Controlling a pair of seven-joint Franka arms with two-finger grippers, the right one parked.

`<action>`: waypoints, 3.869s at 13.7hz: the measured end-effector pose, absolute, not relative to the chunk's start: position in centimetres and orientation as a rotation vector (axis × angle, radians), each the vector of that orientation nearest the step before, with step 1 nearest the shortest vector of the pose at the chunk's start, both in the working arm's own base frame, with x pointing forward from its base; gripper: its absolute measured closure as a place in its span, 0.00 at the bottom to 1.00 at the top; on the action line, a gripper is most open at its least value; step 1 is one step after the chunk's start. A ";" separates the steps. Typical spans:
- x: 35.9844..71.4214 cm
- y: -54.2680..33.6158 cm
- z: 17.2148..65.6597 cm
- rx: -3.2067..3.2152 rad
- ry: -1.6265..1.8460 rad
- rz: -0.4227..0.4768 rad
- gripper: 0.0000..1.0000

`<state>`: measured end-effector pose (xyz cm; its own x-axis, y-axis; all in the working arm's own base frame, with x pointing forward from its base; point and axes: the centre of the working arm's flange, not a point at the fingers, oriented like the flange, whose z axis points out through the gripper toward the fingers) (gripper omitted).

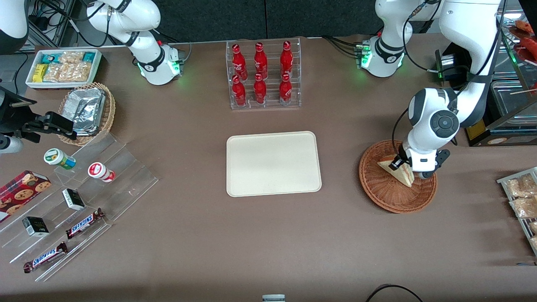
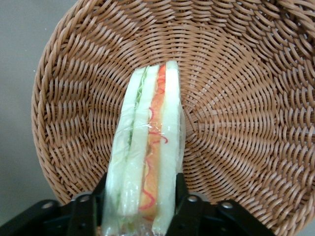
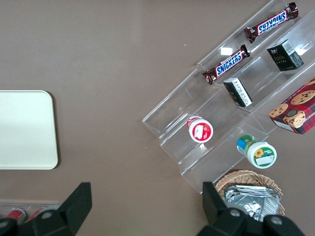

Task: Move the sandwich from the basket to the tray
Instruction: 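Lift the sandwich and carry it over the white tray, then lower the sandwich onto the tray and open the left gripper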

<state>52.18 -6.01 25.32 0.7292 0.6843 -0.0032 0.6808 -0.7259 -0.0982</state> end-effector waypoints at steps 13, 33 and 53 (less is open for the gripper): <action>54.9 -17.5 35.5 -2.860 -0.738 0.208 0.85; 47.2 -52.4 26.3 -3.113 0.065 0.166 0.85; 47.3 -52.0 23.6 -3.053 0.073 0.154 0.67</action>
